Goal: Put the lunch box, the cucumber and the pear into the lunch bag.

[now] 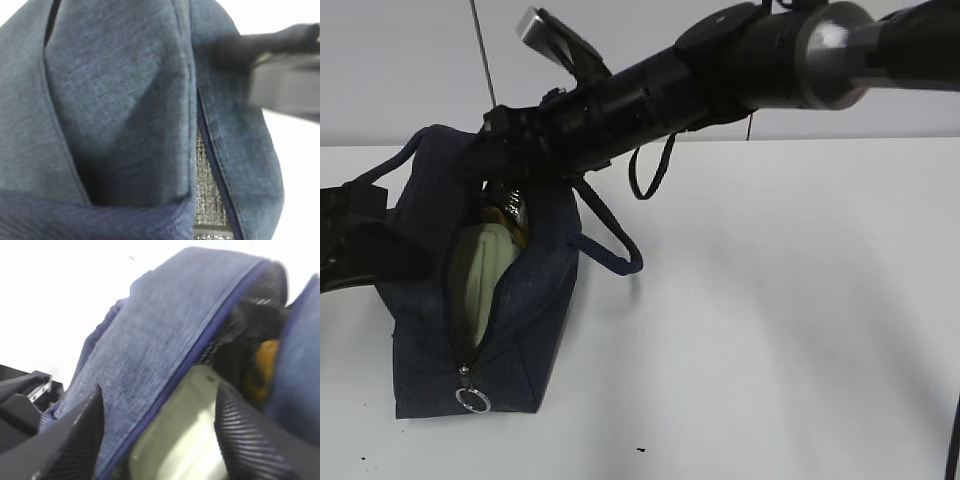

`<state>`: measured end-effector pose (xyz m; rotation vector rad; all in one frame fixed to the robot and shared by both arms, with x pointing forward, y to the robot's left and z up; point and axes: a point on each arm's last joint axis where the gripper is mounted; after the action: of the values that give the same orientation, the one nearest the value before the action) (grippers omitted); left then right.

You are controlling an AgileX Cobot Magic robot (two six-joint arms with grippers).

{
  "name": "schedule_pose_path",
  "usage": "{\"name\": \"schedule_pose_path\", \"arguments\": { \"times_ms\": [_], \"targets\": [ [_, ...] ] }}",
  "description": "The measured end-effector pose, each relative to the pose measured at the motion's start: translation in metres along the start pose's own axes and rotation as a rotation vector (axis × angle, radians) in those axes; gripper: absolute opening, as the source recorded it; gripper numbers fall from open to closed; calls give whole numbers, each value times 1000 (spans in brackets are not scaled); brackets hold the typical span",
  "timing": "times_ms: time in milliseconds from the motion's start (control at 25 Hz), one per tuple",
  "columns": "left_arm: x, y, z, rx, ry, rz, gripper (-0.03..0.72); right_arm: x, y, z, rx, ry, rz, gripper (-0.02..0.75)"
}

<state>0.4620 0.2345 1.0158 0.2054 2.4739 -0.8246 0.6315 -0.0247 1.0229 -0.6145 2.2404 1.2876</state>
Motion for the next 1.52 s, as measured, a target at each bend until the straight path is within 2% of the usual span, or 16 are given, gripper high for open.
{"name": "schedule_pose_path", "arguments": {
  "times_ms": [240,520,760,920,1040,1120,1240,1320,1520],
  "targets": [
    [0,0,0,0,0,0,-19,-16,18,-29,136,63,-92,533],
    [0,0,0,-3,-3,0,-19,-1,15,-42,271,266,-26,533],
    [-1,1,0,-12,-13,0,-19,4,8,-38,295,295,23,532],
    [-1,1,0,-13,-14,0,-19,9,-3,-23,256,289,93,499],
    [-1,1,0,-14,-15,0,-19,11,-10,-13,222,274,149,426],
    [-1,1,0,-14,-15,0,-19,12,-13,-10,225,274,155,295],
    [-2,1,0,-16,-17,0,-19,13,-14,-10,230,275,149,55],
    [-2,2,0,-19,-20,0,-19,13,-14,-10,231,275,143,15],
    [-4,0,0,-1,-45,-3,-19,10,-11,-16,260,276,96,6]
  ]
}}
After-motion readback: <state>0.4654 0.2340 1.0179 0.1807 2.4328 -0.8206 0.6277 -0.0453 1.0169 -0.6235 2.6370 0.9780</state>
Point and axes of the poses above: a point on each arm's last joint axis where the gripper is mounted, z pointing out along that axis toward the gripper, y along the wrist's bending axis when the last joint is at zero, x = y × z, and after that the axes turned 6 degrees about z, right-handed
